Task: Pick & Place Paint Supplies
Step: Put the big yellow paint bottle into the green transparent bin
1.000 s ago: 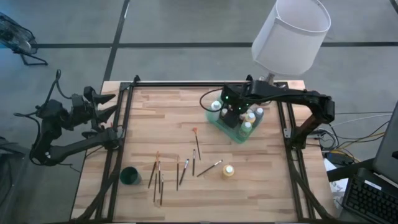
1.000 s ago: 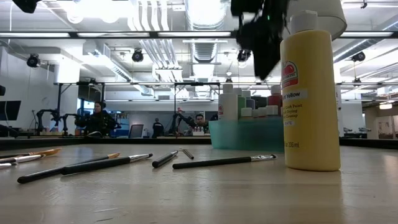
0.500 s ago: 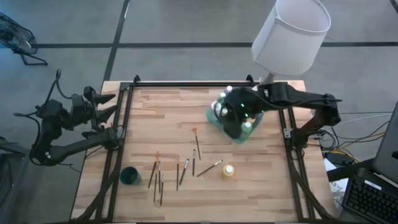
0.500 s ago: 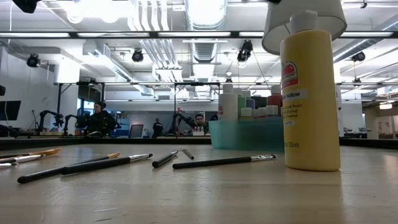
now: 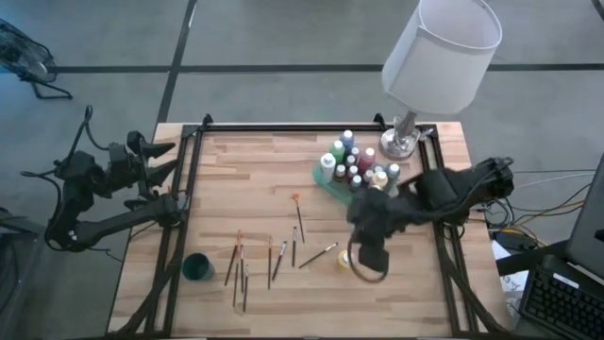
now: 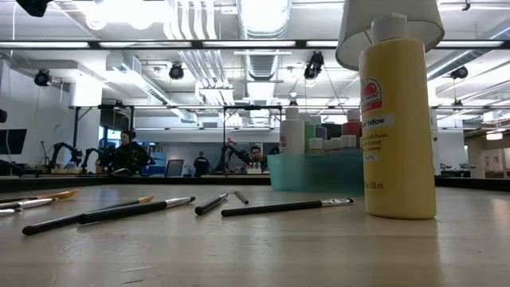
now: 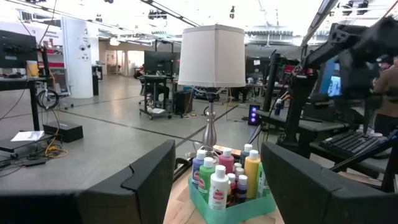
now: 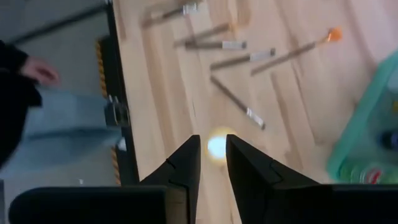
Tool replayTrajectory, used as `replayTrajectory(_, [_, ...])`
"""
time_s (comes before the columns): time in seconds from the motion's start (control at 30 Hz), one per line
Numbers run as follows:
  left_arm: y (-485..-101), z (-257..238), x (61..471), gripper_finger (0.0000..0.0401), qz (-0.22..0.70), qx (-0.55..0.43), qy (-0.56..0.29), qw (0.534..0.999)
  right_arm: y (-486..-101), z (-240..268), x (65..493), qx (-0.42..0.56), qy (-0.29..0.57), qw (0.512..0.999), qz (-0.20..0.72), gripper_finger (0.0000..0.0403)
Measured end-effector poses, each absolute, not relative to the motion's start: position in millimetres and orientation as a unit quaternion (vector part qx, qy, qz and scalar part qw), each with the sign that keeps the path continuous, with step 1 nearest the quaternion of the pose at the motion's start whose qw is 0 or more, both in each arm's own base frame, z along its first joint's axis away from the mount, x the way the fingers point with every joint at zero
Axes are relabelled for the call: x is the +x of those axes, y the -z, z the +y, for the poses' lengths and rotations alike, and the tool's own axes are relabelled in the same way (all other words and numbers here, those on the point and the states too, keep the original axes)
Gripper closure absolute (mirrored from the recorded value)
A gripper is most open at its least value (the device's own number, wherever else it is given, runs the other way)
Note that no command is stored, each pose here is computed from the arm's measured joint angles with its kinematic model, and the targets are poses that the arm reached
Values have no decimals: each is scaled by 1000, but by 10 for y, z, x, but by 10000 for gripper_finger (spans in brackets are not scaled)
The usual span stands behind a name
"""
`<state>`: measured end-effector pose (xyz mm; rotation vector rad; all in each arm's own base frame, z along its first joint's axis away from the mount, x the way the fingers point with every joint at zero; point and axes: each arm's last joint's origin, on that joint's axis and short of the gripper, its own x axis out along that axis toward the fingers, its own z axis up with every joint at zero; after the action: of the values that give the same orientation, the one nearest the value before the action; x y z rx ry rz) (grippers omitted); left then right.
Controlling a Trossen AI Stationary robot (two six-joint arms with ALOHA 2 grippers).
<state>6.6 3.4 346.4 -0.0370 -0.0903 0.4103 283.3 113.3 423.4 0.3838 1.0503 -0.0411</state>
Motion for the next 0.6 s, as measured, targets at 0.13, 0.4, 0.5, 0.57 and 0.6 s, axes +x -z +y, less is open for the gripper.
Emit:
replayTrajectory(0.13, [-3464, 34, 66, 158, -45, -18, -204, 978, -4122, 1244, 2827, 178, 30, 829, 529, 322])
replayTrajectory(0.4, [-3463, 34, 65, 158, -45, -18, -204, 978, -3906, 1342, 2985, 146, 23, 813, 564, 274])
replayTrajectory(0.5, [-3464, 34, 65, 158, -45, -18, -204, 978, -3812, 1361, 3026, 124, 22, 800, 586, 250])
replayTrajectory(0.57, [-3464, 34, 65, 158, -45, -18, -204, 978, -3755, 1378, 3063, 118, 25, 795, 595, 235])
replayTrajectory(0.6, [-3464, 34, 65, 158, -45, -18, -204, 978, -3730, 1386, 3080, 116, 26, 792, 598, 227])
